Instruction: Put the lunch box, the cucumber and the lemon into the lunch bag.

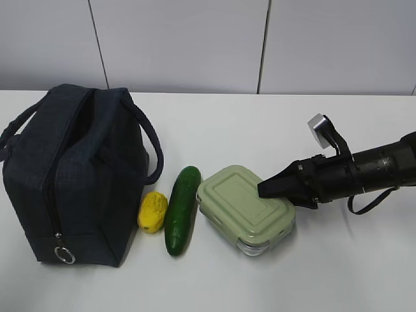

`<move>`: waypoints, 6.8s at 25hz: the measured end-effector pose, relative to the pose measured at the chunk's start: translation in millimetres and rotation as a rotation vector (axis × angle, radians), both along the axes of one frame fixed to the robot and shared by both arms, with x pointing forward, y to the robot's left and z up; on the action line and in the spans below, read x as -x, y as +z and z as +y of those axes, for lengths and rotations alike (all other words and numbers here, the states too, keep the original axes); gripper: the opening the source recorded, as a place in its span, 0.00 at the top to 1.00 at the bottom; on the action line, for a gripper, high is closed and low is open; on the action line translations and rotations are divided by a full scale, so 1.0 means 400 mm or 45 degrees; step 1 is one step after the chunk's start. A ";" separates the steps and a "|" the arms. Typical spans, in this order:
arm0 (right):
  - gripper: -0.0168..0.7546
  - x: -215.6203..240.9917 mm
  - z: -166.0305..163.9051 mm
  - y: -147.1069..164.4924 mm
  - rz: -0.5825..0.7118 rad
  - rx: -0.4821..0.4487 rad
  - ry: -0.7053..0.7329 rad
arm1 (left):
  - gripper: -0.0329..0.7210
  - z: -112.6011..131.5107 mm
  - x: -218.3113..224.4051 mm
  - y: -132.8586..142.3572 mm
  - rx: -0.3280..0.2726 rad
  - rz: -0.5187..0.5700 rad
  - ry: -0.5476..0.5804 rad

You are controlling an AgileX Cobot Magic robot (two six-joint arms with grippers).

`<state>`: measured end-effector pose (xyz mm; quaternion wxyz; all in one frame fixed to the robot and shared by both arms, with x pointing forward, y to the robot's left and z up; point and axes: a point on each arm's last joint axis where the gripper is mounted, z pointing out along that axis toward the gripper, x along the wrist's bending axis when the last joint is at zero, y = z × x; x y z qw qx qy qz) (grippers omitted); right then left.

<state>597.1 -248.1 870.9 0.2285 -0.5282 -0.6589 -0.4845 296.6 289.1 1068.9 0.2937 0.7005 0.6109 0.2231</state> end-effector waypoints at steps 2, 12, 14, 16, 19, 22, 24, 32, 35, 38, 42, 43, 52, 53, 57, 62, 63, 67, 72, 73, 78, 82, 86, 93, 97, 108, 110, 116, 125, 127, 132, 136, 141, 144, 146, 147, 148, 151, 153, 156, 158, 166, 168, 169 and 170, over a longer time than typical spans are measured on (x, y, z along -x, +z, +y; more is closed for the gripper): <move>0.50 0.002 0.000 -0.001 0.005 0.005 0.007 | 0.64 -0.011 -0.029 0.020 0.054 0.014 -0.010; 0.50 0.006 0.000 -0.002 0.023 0.019 0.024 | 0.46 -0.058 -0.238 0.004 0.173 0.213 -0.093; 0.50 0.006 -0.001 -0.003 0.023 0.020 0.026 | 0.42 -0.064 -0.286 -0.019 0.182 0.254 -0.099; 0.50 0.006 -0.001 -0.003 0.023 0.020 0.026 | 0.41 -0.069 -0.328 -0.034 0.185 0.285 -0.102; 0.50 0.006 -0.001 -0.003 0.024 0.020 0.026 | 0.40 -0.077 -0.388 -0.051 0.190 0.334 -0.111; 0.50 0.006 -0.001 -0.003 0.024 0.020 0.026 | 0.40 -0.083 -0.439 -0.050 0.198 0.331 -0.113; 0.50 0.006 -0.001 -0.003 0.024 0.020 0.026 | 0.40 -0.085 -0.469 -0.054 0.199 0.342 -0.111; 0.50 0.006 0.000 -0.002 0.043 0.014 0.018 | 0.74 -0.091 -0.534 -0.125 0.195 0.478 -0.098; 0.50 0.006 0.000 -0.002 0.055 0.011 0.012 | 0.92 -0.088 -0.538 -0.130 0.170 0.476 -0.100; 0.50 0.006 0.000 0.001 0.058 0.011 0.007 | 0.96 -0.086 -0.540 -0.129 0.150 0.469 -0.104; 0.50 0.001 -0.001 0.018 0.045 0.000 -0.020 | 0.96 -0.080 -0.547 -0.116 0.094 0.463 -0.128; 0.50 -0.001 -0.001 0.027 0.036 -0.006 -0.030 | 0.96 -0.079 -0.549 -0.108 0.078 0.461 -0.136; 0.50 -0.005 0.000 0.118 -0.036 -0.038 -0.091 | 0.96 -0.068 -0.573 -0.043 -0.029 0.423 -0.168; 0.50 -0.005 0.000 0.132 -0.046 -0.043 -0.099 | 0.96 -0.068 -0.573 -0.042 -0.033 0.426 -0.170; 0.50 0.000 0.003 0.180 -0.082 -0.051 -0.110 | 0.96 -0.067 -0.573 -0.041 -0.034 0.427 -0.168; 0.50 0.003 0.041 0.239 -0.135 -0.066 -0.071 | 0.96 -0.067 -0.573 -0.042 -0.035 0.432 -0.169; 0.50 0.001 0.056 0.251 -0.146 -0.070 -0.054 | 0.96 -0.067 -0.573 -0.042 -0.035 0.432 -0.169; 0.50 -0.008 0.124 0.299 -0.190 -0.095 0.026 | 0.96 -0.067 -0.571 -0.043 -0.035 0.444 -0.172; 0.50 -0.014 0.207 0.353 -0.244 -0.154 0.105 | 0.96 -0.071 -0.568 -0.044 -0.011 0.460 -0.172; 0.50 -0.015 0.222 0.364 -0.254 -0.167 0.120 | 0.96 -0.071 -0.568 -0.044 -0.008 0.460 -0.172; 0.50 -0.008 0.293 0.412 -0.316 -0.221 0.204 | 0.96 -0.101 -0.564 -0.043 -0.014 0.460 -0.223; 0.50 -0.003 0.318 0.430 -0.326 -0.271 0.220 | 0.96 -0.135 -0.557 -0.043 -0.016 0.462 -0.282; 0.50 -0.003 0.319 0.432 -0.328 -0.274 0.220 | 0.96 -0.154 -0.547 -0.033 0.014 0.450 -0.307; 0.50 -0.025 0.325 0.367 -0.246 -0.265 0.212 | 0.97 -0.153 -0.516 0.001 0.036 0.436 -0.321; 0.50 -0.035 0.328 0.328 -0.202 -0.249 0.208 | 0.97 -0.155 -0.510 0.006 0.059 0.441 -0.324; 0.50 -0.015 0.372 0.293 -0.169 -0.205 0.294 | 0.97 -0.171 -0.508 0.011 0.145 0.435 -0.360; 0.50 -0.011 0.376 0.291 -0.171 -0.191 0.312 | 0.97 -0.172 -0.508 0.012 0.149 0.434 -0.364; 0.50 0.003 0.396 0.287 -0.172 -0.170 0.360 | 0.97 -0.184 -0.507 0.017 0.213 0.419 -0.404; 0.50 -0.009 0.406 0.274 -0.206 -0.083 0.276 | 0.97 -0.192 -0.500 0.019 0.256 0.446 -0.433; 0.50 -0.009 0.418 0.274 -0.219 -0.074 0.254 | 0.97 -0.194 -0.498 0.019 0.263 0.453 -0.443; 0.50 -0.012 0.441 0.274 -0.240 -0.101 0.209 | 0.97 -0.195 -0.492 0.018 0.267 0.483 -0.458; 0.50 -0.026 0.474 0.250 -0.227 -0.118 0.224 | 0.97 -0.196 -0.490 0.017 0.274 0.496 -0.464; 0.50 -0.046 0.526 0.222 -0.240 -0.118 0.250 | 0.97 -0.196 -0.489 0.017 0.276 0.500 -0.467; 0.50 -0.060 0.540 0.214 -0.243 -0.128 0.237 | 0.97 -0.197 -0.488 0.017 0.276 0.503 -0.468; 0.50 -0.070 0.543 0.199 -0.224 -0.140 0.214 | 0.97 -0.198 -0.491 0.013 0.283 0.515 -0.468; 0.50 -0.074 0.543 0.187 -0.208 -0.139 0.196 | 0.97 -0.200 -0.494 0.008 0.290 0.527 -0.467; 0.50 -0.077 0.544 0.178 -0.203 -0.133 0.186 | 0.97 -0.202 -0.497 0.004 0.301 0.535 -0.466; 0.50 -0.084 0.545 0.150 -0.181 -0.128 0.157 | 0.97 -0.207 -0.508 -0.013 0.318 0.570 -0.461; 0.50 -0.088 0.545 0.137 -0.169 -0.136 0.137 | 0.97 -0.209 -0.513 -0.022 0.324 0.586 -0.459; 0.50 -0.092 0.554 0.122 -0.172 -0.142 0.121 | 0.97 -0.209 -0.516 -0.025 0.325 0.590 -0.459; 0.50 -0.088 0.572 0.114 -0.181 -0.129 0.119 | 0.97 -0.209 -0.517 -0.027 0.325 0.593 -0.459; 0.50 -0.080 0.616 0.113 -0.226 -0.098 0.127 | 0.97 -0.209 -0.516 -0.027 0.325 0.595 -0.460; 0.49 -0.080 0.616 0.110 -0.225 -0.092 0.126 | 0.97 -0.209 -0.516 -0.027 0.325 0.595 -0.460; 0.49 -0.080 0.616 0.110 -0.227 -0.089 0.129 | 0.97 -0.209 -0.516 -0.027 0.325 0.595 -0.460; 0.49 -0.080 0.616 0.110 -0.231 -0.085 0.133 | 0.97 -0.209 -0.516 -0.027 0.325 0.595 -0.460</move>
